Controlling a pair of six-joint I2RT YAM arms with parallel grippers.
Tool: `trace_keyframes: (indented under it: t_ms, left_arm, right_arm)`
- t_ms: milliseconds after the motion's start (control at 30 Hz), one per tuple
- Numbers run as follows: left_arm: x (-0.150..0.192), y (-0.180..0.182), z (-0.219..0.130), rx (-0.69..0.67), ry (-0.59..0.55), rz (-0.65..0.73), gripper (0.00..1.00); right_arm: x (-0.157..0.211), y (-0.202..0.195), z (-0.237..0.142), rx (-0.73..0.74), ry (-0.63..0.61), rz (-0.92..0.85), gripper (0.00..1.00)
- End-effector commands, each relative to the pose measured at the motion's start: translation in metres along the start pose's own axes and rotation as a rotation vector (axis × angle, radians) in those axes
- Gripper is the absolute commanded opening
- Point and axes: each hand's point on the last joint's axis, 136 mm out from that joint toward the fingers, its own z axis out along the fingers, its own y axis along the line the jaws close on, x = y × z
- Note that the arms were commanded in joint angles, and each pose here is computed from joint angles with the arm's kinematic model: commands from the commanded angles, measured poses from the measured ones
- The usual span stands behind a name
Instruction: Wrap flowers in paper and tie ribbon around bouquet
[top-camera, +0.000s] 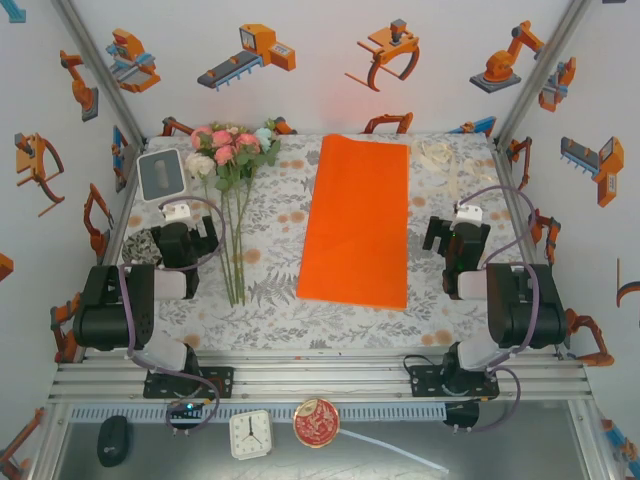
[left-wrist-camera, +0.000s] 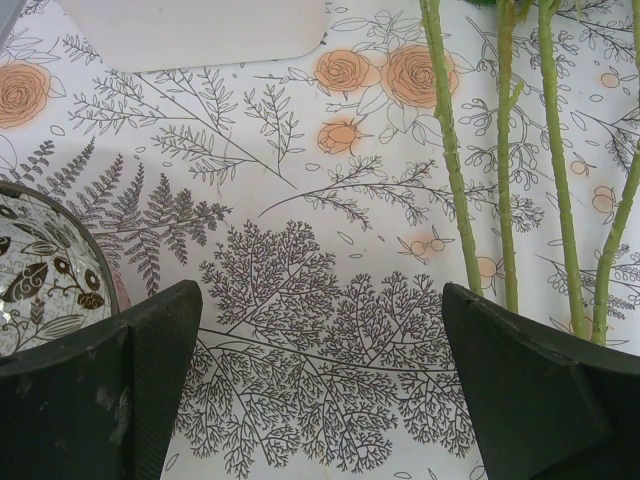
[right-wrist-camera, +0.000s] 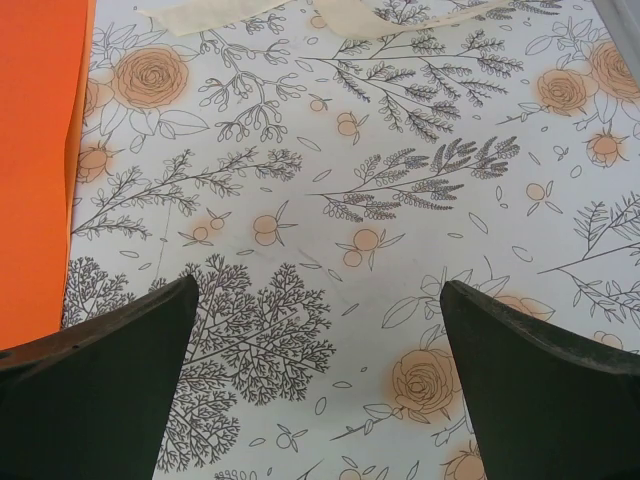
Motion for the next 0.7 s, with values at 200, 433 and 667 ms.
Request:
trace_keyframes:
  t_ms: [200,433,667]
  left_arm:
    - [-0.0072,0.0008,0.0007,-0.001,-0.021,-0.006,0.97]
    - [-0.0072,0.001,0.0007,-0.001,-0.021,-0.006,0.97]
    - [-0.0073,0.0008,0.0006,-0.001,-0.022,-0.006,0.97]
  right_arm:
    - [-0.0062,-0.001,-0.0001,-0.002,-0.023,0.008,0.99]
    - [-0.0066,-0.0005,-0.0002,-0.003,-0.025,0.007,0.99]
    - [-0.0064,-0.0008,-0.0003,-0.002,-0.025,0.007,0.99]
